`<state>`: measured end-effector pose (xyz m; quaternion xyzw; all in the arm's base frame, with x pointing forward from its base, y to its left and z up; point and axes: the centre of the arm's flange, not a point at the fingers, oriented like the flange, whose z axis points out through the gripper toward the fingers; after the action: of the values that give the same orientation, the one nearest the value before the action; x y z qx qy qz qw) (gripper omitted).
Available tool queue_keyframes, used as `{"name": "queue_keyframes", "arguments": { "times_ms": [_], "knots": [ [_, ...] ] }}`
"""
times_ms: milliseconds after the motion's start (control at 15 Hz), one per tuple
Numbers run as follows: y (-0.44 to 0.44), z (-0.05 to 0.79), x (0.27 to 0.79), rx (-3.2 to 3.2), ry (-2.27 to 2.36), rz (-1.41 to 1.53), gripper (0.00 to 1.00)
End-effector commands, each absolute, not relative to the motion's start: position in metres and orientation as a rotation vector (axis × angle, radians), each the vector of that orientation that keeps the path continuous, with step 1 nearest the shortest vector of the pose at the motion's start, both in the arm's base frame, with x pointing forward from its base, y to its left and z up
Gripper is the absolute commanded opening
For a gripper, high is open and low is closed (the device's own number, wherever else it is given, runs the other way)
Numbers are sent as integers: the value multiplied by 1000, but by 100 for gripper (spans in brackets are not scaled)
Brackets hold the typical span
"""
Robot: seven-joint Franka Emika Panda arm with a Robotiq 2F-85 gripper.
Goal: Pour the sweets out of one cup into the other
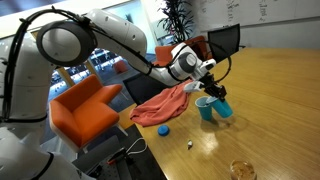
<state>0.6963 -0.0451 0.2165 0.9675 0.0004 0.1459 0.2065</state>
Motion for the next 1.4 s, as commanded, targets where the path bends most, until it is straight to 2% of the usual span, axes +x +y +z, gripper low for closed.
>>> {"name": "queue_keyframes", "arguments": {
  "times_ms": [0, 333, 800, 1333],
  "knots": [
    [-57, 232, 664, 2782, -135, 613, 1],
    [-72, 240, 655, 2861, -378, 909, 1],
    [-84, 240, 650, 2827, -562, 721, 1],
    [-131, 219, 654, 2818, -698, 360, 1]
  ]
}}
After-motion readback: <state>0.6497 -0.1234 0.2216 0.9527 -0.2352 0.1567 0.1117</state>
